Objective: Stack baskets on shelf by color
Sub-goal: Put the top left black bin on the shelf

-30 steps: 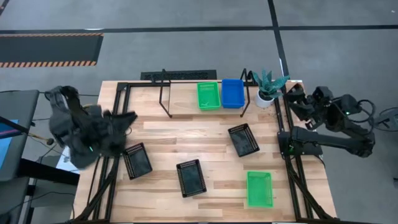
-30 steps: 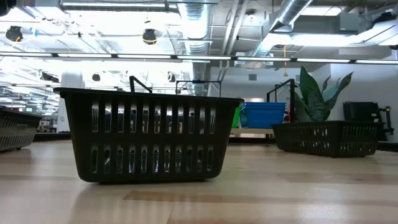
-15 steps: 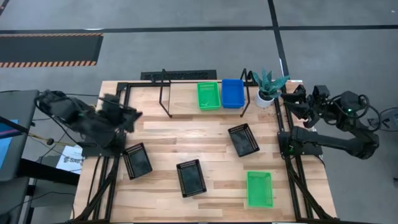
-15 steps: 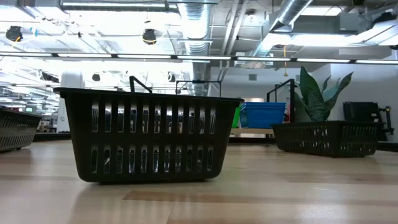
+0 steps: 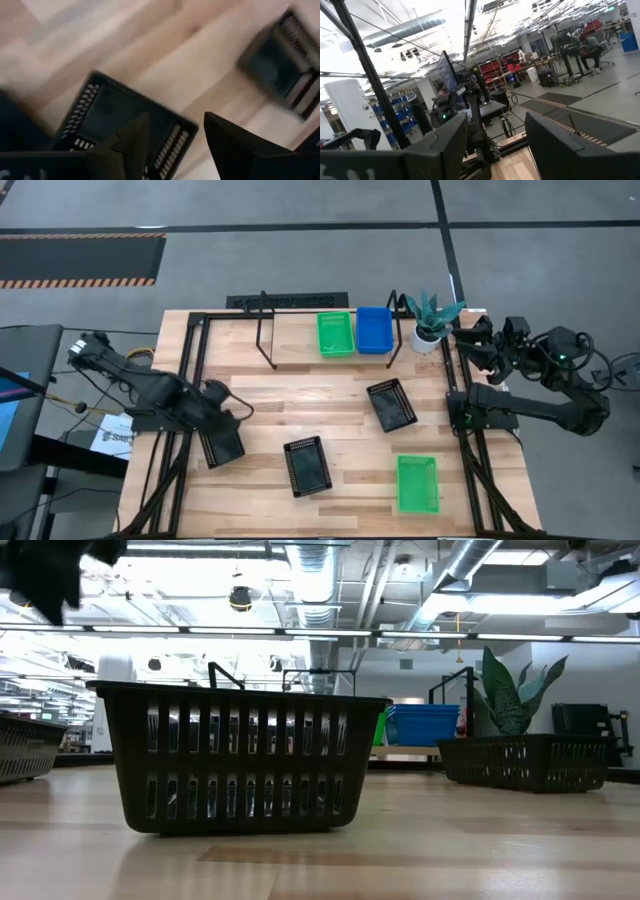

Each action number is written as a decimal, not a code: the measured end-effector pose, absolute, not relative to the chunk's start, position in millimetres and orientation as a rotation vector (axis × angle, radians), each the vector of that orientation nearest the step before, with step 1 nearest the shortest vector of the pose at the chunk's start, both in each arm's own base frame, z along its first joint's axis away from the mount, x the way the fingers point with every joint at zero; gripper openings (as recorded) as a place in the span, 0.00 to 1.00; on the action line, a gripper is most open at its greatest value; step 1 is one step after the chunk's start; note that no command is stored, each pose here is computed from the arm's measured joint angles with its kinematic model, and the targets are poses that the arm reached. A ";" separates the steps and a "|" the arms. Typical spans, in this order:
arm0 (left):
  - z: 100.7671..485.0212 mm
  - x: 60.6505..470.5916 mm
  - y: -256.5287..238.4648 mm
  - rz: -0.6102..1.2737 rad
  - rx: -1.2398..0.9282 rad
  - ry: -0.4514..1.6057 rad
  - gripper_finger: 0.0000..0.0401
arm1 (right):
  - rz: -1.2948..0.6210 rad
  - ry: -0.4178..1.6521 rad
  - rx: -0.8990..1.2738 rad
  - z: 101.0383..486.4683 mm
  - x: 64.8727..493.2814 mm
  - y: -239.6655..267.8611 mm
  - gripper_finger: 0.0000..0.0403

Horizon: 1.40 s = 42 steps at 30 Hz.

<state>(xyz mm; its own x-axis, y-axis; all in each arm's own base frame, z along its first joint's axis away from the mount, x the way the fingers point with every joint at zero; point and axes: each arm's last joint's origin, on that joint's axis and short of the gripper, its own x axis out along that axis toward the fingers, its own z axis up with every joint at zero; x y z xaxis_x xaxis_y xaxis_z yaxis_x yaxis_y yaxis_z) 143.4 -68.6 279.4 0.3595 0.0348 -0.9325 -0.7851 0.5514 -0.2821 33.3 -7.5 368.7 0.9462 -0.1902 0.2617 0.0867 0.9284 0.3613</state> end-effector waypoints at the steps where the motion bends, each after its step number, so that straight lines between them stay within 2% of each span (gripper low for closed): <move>1: 271.6 143.3 -69.2 0.605 -0.828 1.108 0.44 | -0.144 -0.297 0.354 368.6 33.4 -7.6 0.56; 8: 224.8 133.8 -64.7 0.624 -0.748 1.282 0.44 | -0.146 -0.296 0.349 368.4 33.4 -7.6 0.56; 18: 188.5 129.8 -55.7 0.680 -0.709 1.315 0.44 | -0.143 -0.296 0.346 368.6 33.4 -7.5 0.56; 22: 169.6 133.9 -54.8 0.642 -0.804 1.346 0.35 | -0.133 -0.296 0.345 369.3 33.0 -7.0 0.56; 28: 153.8 144.5 -60.6 0.553 -0.850 1.415 0.05 | -0.111 -0.293 0.342 370.5 32.2 -6.1 0.56; 29: 152.8 146.5 -61.4 0.548 -0.853 1.412 0.03 | -0.110 -0.296 0.341 370.7 32.1 -6.1 0.56; 37: 146.7 169.4 -69.5 0.488 -0.913 1.290 0.00 | -0.111 -0.298 0.341 370.9 32.0 -6.1 0.56; 42: 156.3 196.3 -72.1 0.512 -0.948 1.040 0.00 | -0.115 -0.299 0.375 370.6 32.1 -6.4 0.56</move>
